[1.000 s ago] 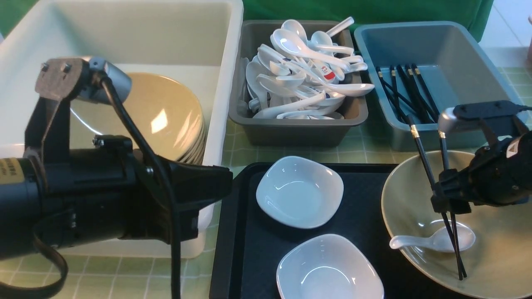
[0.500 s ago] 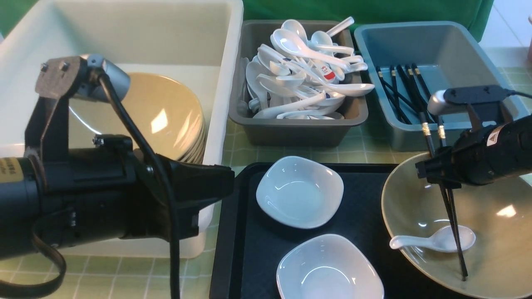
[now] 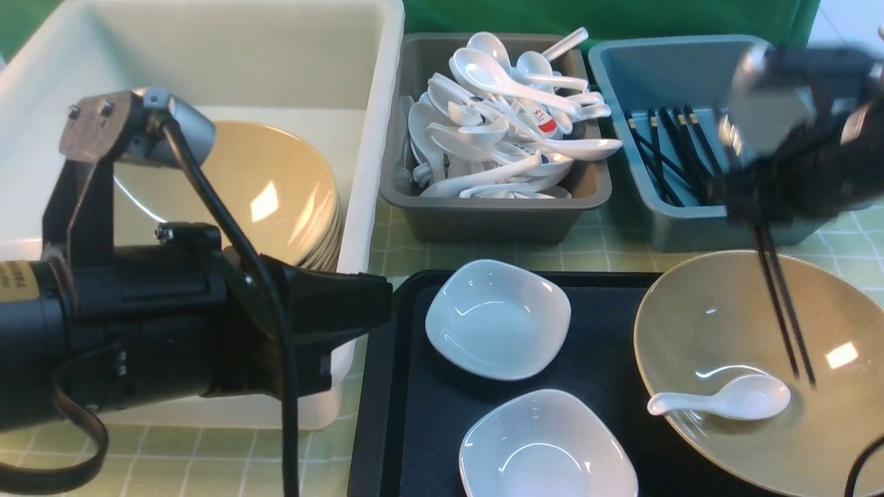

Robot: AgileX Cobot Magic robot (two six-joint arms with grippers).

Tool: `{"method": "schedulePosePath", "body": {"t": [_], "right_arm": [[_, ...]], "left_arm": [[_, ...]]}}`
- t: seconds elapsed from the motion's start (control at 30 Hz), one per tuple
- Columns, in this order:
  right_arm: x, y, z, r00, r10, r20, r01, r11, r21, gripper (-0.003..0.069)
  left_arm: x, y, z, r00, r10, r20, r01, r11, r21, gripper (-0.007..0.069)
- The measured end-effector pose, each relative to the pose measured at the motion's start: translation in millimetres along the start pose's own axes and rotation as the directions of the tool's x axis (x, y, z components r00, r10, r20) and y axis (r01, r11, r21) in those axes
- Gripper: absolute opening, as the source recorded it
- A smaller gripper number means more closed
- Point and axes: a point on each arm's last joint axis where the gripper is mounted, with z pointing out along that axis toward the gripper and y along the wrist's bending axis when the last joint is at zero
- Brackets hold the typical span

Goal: On green table put chopsticks spoon bowls plates into blue grey white boxes.

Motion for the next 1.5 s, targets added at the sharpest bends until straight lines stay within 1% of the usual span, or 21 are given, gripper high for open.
{"method": "schedulePosePath", "body": {"t": [0.1, 0.13, 0.17, 0.23, 0.4, 0.47, 0.5, 0.57, 0.6, 0.63, 0.7, 0.8, 0.83, 0.9, 0.97, 1.07, 1.2, 1.27, 1.33, 1.47, 1.5], "right_arm": [[-29.9, 0.5, -12.2, 0.996, 0.012, 0.090, -0.011, 1.000, -0.010, 0.0120], [-49.8, 0.1, -14.3, 0.990, 0.025, 0.139, -0.023, 1.000, -0.018, 0.0120], [-52.2, 0.0, -14.5, 0.990, 0.025, 0.139, -0.022, 1.000, -0.020, 0.0120], [-79.9, -1.9, -13.9, 0.977, 0.043, 0.207, -0.038, 0.999, -0.028, 0.0120], [-117.5, -11.3, 13.2, 0.961, 0.076, 0.266, -0.071, 0.997, -0.027, 0.0120], [-134.1, -19.8, 42.1, 0.953, 0.097, 0.288, -0.094, 0.995, -0.025, 0.0120], [-134.9, -20.1, 44.5, 0.953, 0.098, 0.288, -0.095, 0.995, -0.025, 0.0120], [-139.2, -29.2, 82.4, 0.955, 0.112, 0.274, -0.112, 0.994, -0.015, 0.0120], [-140.5, -29.3, 83.4, 0.955, 0.112, 0.274, -0.112, 0.994, -0.015, 0.0120], [-135.3, -36.8, 110.6, 0.958, 0.136, 0.252, -0.139, 0.990, -0.008, 0.0120], [-126.0, -44.1, 141.0, 0.963, 0.165, 0.212, -0.169, 0.986, 0.001, 0.0120], [-116.3, -51.6, 164.5, 0.962, 0.212, 0.173, -0.217, 0.976, 0.010, 0.0120], [-109.3, -55.8, 177.6, 0.958, 0.251, 0.142, -0.256, 0.967, 0.017, 0.0120], [-104.8, -57.8, 183.8, 0.956, 0.269, 0.116, -0.273, 0.962, 0.024, 0.0127], [-103.5, -57.8, 184.3, 0.957, 0.271, 0.103, -0.275, 0.961, 0.027, 0.0135], [-103.4, -57.3, 182.6, 0.958, 0.272, 0.092, -0.276, 0.961, 0.028, 0.0185], [-104.7, -54.5, 169.0, 0.963, 0.265, 0.056, -0.267, 0.963, 0.033, 0.0335], [-108.8, -51.5, 153.3, 0.973, 0.225, 0.050, -0.227, 0.973, 0.032, 0.0402], [-115.6, -47.0, 129.4, 0.986, 0.156, 0.058, -0.157, 0.987, 0.028, 0.0454], [-129.4, -35.0, 61.0, 0.995, 0.002, 0.101, -0.004, 1.000, 0.023, 0.0479], [-130.7, -30.7, 35.0, 0.994, -0.035, 0.106, 0.033, 0.999, 0.022, 0.0482]], "left_arm": [[-0.7, 0.3, 0.0, 1.000, 0.018, 0.008, -0.018, 1.000, -0.003, -0.0002], [-2.6, 1.1, 0.3, 0.999, 0.031, 0.027, -0.030, 0.999, -0.012, -0.0002], [-2.9, 1.2, 0.3, 0.999, 0.033, 0.031, -0.032, 0.999, -0.014, -0.0002], [-7.5, 3.4, 2.0, 0.996, 0.041, 0.076, -0.039, 0.999, -0.032, -0.0002], [-12.5, 8.4, 11.6, 0.994, 0.015, 0.105, -0.010, 0.999, -0.049, -0.0002], [-14.2, 11.2, 21.8, 0.997, -0.004, 0.075, 0.008, 0.999, -0.048, -0.0002], [-14.5, 11.4, 22.5, 0.997, -0.005, 0.073, 0.008, 0.999, -0.048, -0.0002], [-17.0, 13.4, 30.7, 0.999, -0.016, 0.049, 0.019, 0.999, -0.048, -0.0002], [-17.2, 13.7, 31.7, 0.999, -0.019, 0.047, 0.021, 0.999, -0.048, -0.0002], [-17.4, 14.7, 35.3, 0.999, -0.031, 0.039, 0.033, 0.998, -0.046, -0.0002], [-17.1, 15.4, 38.3, 0.998, -0.048, 0.031, 0.049, 0.998, -0.042, -0.0002], [-16.9, 15.4, 39.6, 0.998, -0.062, 0.028, 0.063, 0.997, -0.036, -0.0002], [-16.9, 15.2, 39.6, 0.997, -0.065, 0.029, 0.066, 0.997, -0.035, -0.0002], [-17.0, 15.2, 39.6, 0.997, -0.067, 0.030, 0.068, 0.997, -0.034, -0.0002], [-17.0, 15.1, 39.6, 0.997, -0.068, 0.030, 0.069, 0.997, -0.034, -0.0002], [-17.0, 15.1, 39.6, 0.997, -0.068, 0.030, 0.069, 0.997, -0.034, -0.0002], [-16.8, 15.0, 39.6, 0.997, -0.068, 0.028, 0.069, 0.997, -0.033, -0.0002], [-16.8, 15.0, 39.6, 0.997, -0.068, 0.028, 0.069, 0.997, -0.033, -0.0002], [-16.6, 14.9, 39.6, 0.997, -0.068, 0.026, 0.069, 0.997, -0.032, -0.0002], [-14.8, 14.5, 39.6, 0.998, -0.059, 0.005, 0.059, 0.998, -0.028, -0.0002], [-13.5, 14.3, 39.6, 0.999, -0.050, -0.010, 0.050, 0.998, -0.027, -0.0002]]}}
